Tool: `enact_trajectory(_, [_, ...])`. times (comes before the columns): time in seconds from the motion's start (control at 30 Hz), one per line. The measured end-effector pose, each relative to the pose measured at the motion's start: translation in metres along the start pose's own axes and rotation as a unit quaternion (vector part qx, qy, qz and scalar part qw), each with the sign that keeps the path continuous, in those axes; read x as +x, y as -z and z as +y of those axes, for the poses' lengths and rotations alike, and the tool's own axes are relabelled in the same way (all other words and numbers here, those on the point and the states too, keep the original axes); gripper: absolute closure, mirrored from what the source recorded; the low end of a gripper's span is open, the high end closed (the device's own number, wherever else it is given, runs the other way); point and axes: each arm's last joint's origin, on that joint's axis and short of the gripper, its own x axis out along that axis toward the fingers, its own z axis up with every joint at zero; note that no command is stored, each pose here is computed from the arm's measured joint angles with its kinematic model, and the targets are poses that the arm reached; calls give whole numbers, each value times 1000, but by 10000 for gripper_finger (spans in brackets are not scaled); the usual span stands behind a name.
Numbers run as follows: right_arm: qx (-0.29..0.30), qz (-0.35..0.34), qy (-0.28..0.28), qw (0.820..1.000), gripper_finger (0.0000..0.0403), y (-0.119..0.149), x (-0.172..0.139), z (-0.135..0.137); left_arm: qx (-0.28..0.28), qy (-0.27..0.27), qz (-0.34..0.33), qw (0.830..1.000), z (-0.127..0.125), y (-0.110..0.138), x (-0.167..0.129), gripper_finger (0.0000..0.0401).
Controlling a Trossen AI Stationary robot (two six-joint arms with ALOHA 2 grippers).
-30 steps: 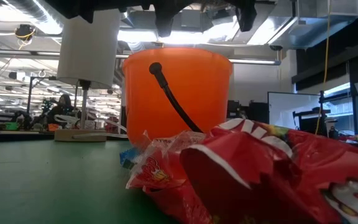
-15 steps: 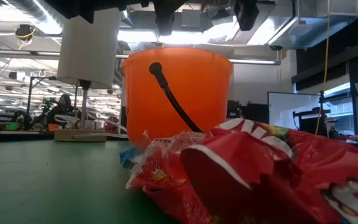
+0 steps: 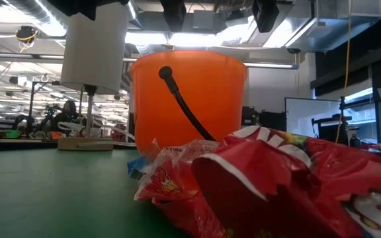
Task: Sort candy
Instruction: Put the white chocolate into the black bucket
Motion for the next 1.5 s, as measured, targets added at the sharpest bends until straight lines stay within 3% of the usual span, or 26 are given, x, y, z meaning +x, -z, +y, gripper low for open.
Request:
enact_trajectory(0.17, [7, -16, -16, 1000, 276, 5, 8, 1, -10, -6, 9, 1000, 1, 2, 0, 213])
enact_trajectory(0.43, [-4, 17, -7, 1000, 276, 10, 31, 7, -20, 13, 20, 1000, -2, 3, 0, 212])
enact_trajectory(0.9, [-16, 49, 10, 999, 276, 10, 36, 9, -35, -3, 54, 998, -10, 14, 1, 157])
enact_trajectory(1.13, [-16, 51, 13, 998, 276, 10, 36, 9, -35, -33, 57, 997, -7, 16, 1, 181])
enact_trajectory(1.5, [-17, 52, 10, 998, 276, 10, 36, 9, -23, -37, 60, 997, -7, 16, 1, 261])
